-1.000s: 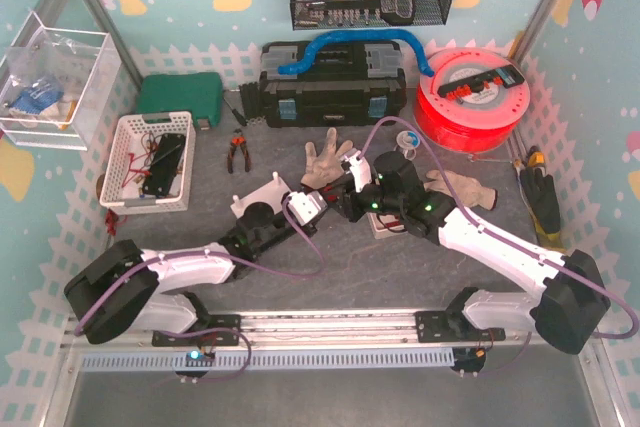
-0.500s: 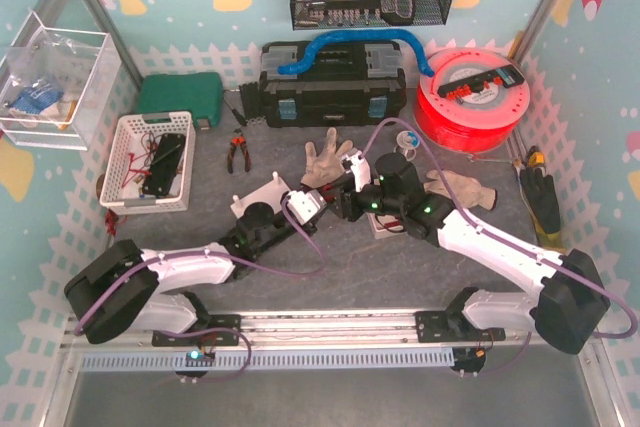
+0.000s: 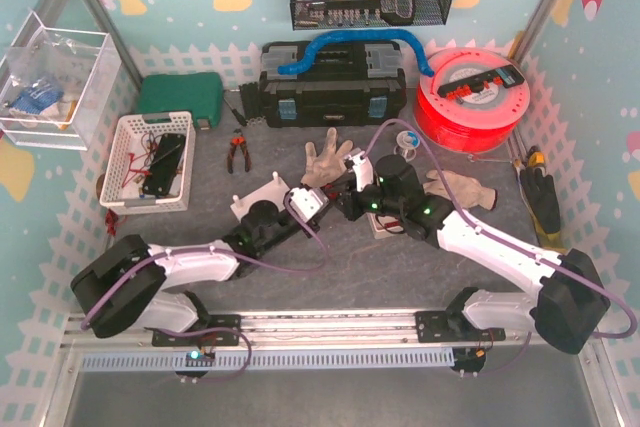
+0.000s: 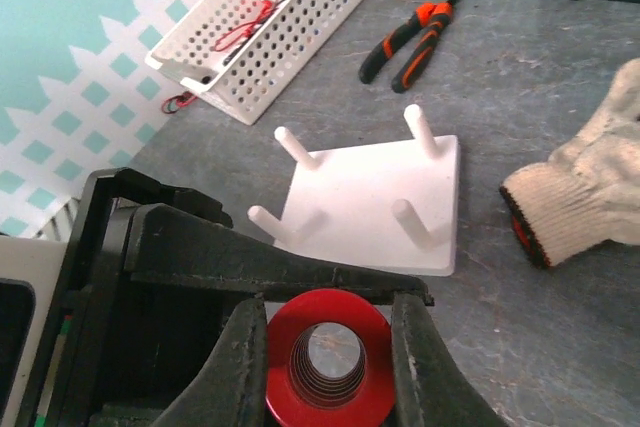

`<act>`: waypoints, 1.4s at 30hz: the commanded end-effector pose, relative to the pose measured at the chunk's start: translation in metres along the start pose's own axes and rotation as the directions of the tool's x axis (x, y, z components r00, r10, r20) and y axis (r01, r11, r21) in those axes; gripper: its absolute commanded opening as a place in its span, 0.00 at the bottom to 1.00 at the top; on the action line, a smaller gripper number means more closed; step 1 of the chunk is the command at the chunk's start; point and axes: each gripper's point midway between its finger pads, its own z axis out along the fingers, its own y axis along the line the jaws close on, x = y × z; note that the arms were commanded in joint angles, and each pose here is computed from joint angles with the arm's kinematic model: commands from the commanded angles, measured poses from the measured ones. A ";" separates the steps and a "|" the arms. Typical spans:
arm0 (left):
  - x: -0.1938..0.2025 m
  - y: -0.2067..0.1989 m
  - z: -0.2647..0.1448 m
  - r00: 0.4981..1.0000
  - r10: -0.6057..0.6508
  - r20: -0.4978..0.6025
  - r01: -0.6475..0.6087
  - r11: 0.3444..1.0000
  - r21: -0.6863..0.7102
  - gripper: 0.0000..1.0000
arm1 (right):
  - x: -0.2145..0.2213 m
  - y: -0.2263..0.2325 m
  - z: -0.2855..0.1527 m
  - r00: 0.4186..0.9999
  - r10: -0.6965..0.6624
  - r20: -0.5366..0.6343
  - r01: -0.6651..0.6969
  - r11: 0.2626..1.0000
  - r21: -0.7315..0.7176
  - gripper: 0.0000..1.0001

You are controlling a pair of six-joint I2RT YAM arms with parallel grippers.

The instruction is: Install the large spring

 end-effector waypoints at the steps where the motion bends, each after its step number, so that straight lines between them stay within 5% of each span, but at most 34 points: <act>1: -0.004 0.001 0.015 0.997 -0.061 -0.045 0.062 0.998 0.007 0.19 | -0.022 0.005 0.001 0.996 -0.090 0.024 0.088 0.994 0.068 0.00; 4: 0.000 0.001 0.020 0.992 -0.086 -0.094 0.087 0.996 0.007 0.38 | -0.016 -0.008 0.006 0.991 -0.125 -0.050 0.131 0.981 0.146 0.00; 7: -0.001 -0.001 0.022 0.989 -0.099 -0.109 0.102 0.995 0.021 0.43 | -0.015 -0.008 0.008 0.987 -0.142 -0.075 0.152 0.977 0.152 0.00; 31: 0.023 0.014 0.012 0.964 -0.155 -0.216 0.151 0.988 -0.036 0.52 | -0.016 -0.012 0.014 0.974 -0.171 -0.148 0.197 0.964 0.181 0.00; 42: 0.014 0.012 -0.003 0.980 -0.142 -0.140 0.146 0.989 0.019 0.58 | -0.014 -0.006 0.019 0.974 -0.168 -0.153 0.190 0.972 0.142 0.00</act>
